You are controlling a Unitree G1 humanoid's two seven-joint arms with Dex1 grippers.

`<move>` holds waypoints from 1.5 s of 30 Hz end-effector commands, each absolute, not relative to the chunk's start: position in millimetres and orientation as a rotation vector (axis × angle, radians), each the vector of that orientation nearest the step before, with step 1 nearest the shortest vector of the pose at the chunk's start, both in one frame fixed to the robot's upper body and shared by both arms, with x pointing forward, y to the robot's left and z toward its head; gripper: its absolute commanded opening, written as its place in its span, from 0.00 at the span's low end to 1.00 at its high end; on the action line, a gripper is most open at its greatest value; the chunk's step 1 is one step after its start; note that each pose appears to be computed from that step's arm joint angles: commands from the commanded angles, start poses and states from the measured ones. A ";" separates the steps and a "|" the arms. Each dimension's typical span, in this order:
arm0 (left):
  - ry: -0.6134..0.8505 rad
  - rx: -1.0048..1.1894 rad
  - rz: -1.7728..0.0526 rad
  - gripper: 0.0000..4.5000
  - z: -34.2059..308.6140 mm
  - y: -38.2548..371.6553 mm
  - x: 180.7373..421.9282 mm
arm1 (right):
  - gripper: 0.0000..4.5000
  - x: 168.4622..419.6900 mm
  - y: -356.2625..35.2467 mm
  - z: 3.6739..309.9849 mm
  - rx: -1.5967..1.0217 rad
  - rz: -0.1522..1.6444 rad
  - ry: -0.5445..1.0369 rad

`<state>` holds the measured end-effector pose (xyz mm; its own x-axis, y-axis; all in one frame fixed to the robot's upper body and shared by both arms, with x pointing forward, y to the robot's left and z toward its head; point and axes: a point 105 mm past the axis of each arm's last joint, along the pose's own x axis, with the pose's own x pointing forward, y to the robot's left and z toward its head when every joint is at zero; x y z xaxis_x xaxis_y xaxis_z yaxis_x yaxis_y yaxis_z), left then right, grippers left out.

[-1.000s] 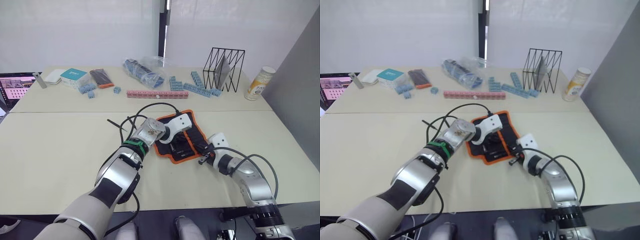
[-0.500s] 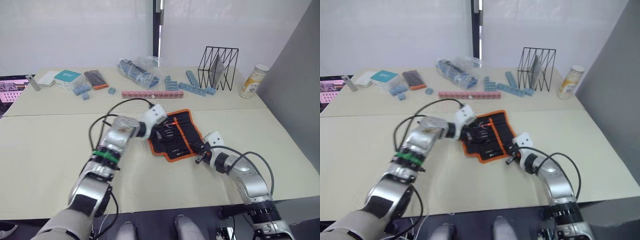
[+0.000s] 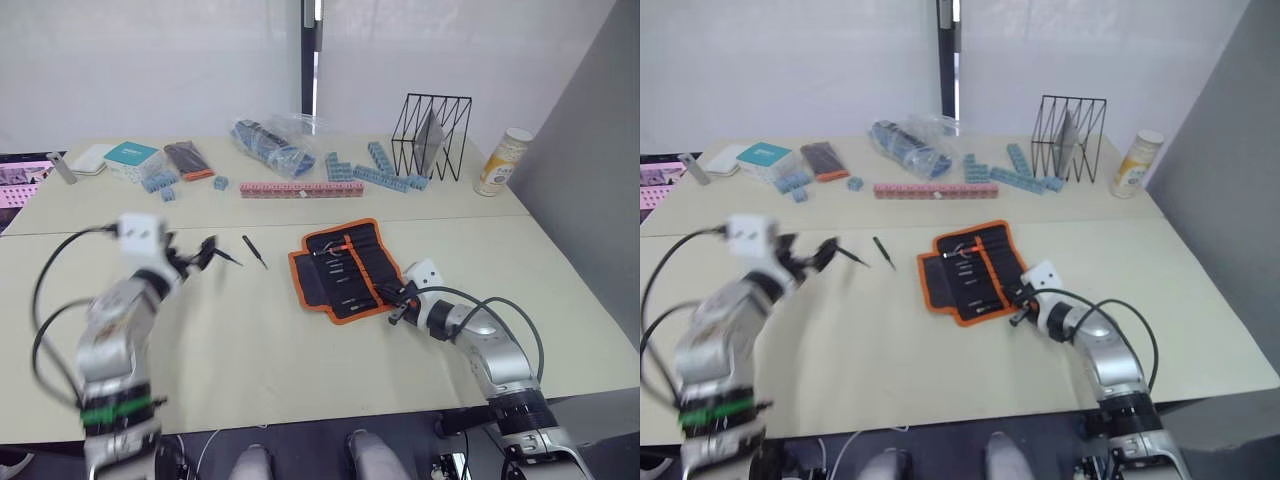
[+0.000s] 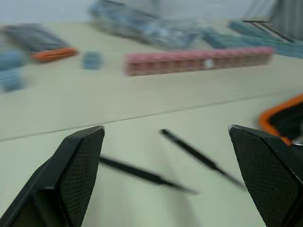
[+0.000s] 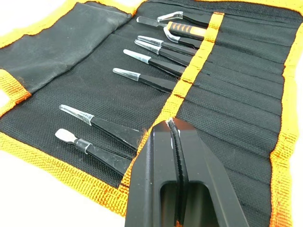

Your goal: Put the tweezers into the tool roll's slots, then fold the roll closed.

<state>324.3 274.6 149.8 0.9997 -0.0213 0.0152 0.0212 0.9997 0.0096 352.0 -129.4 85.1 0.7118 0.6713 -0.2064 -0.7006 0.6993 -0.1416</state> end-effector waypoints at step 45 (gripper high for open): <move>0.172 -0.219 0.238 0.99 135.6 210.8 379.8 | 0.00 333.3 -130.0 64.7 -0.189 0.754 0.204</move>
<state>371.1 213.6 126.2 0.9630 0.1664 -0.2119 -0.2122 0.9530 -0.2162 338.7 -128.1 79.6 0.7169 0.6678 -0.2003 -0.6951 0.7070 -0.1305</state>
